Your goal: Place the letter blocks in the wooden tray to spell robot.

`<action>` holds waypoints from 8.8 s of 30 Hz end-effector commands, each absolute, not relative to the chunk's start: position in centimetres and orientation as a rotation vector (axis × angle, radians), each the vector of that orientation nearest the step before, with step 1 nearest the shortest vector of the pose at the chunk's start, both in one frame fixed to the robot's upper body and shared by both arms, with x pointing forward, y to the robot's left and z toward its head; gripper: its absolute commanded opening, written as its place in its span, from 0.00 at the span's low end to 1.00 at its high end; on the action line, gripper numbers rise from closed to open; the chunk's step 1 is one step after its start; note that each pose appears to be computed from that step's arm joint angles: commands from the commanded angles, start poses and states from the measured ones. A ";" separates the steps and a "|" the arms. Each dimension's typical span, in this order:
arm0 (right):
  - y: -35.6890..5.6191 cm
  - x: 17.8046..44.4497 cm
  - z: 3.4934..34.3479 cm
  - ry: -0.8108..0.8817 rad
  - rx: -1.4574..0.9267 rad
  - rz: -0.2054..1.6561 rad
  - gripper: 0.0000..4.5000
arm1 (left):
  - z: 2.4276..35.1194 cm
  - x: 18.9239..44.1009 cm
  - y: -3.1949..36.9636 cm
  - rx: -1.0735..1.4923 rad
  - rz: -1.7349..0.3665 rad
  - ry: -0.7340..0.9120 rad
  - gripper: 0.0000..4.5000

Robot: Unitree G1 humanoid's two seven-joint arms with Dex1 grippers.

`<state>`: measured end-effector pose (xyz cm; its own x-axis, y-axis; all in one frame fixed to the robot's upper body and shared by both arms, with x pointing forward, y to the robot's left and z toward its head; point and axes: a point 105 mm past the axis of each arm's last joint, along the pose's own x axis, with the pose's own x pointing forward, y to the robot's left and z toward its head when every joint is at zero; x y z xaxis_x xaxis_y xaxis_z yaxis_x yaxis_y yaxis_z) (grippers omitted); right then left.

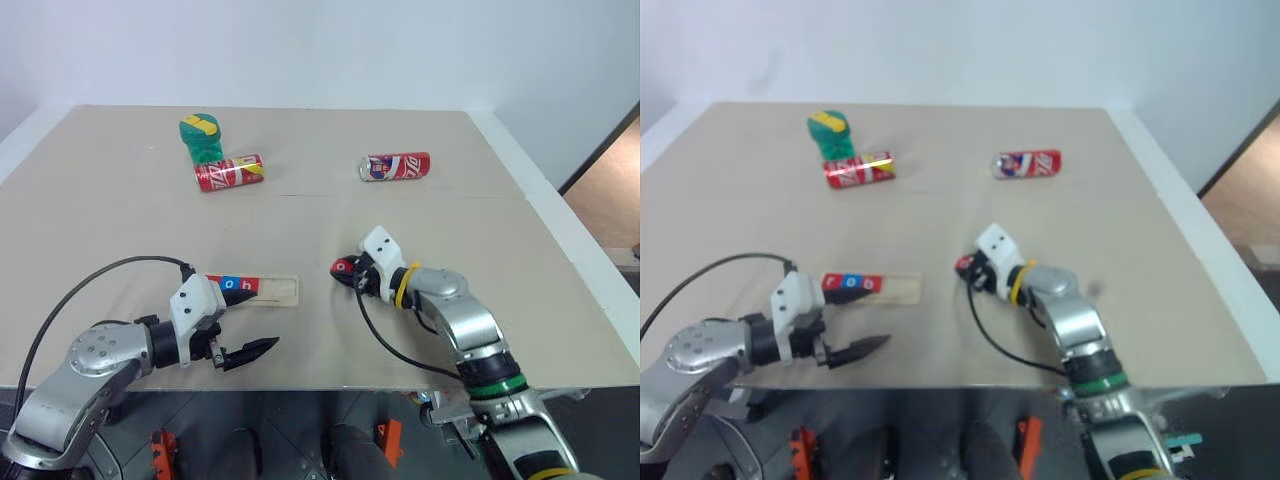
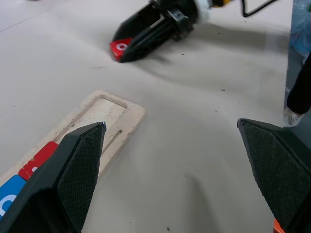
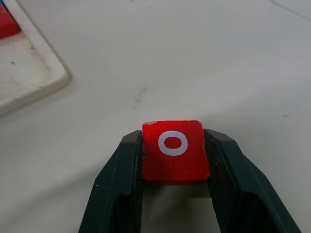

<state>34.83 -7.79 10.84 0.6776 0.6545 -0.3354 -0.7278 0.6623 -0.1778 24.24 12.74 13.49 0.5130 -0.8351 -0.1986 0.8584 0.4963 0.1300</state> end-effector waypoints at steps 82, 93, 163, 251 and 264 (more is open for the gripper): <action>3.8 35.4 11.9 0.173 -0.462 1.443 0.38 | 12.0 25.3 15.0 0.111 -0.502 0.042 1.00; 3.9 35.2 12.2 0.199 -0.441 1.446 0.50 | 11.9 25.5 15.1 0.119 -0.503 0.048 1.00; -14.3 30.6 9.3 0.271 -0.108 0.229 0.27 | 13.7 24.8 11.0 0.331 -1.117 0.049 1.00; -8.4 34.1 7.9 0.309 -0.336 1.282 0.66 | 13.1 24.9 12.7 0.221 -0.940 0.046 1.00; -7.5 33.8 9.0 0.297 -0.277 1.163 0.27 | 13.0 24.9 12.5 0.155 -0.906 0.050 1.00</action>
<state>34.06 -7.55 9.33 0.3482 0.8664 -0.3578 -0.9355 0.3458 -0.0729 25.04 12.57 12.19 0.6116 -0.7798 -0.1334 0.7911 0.6044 0.0942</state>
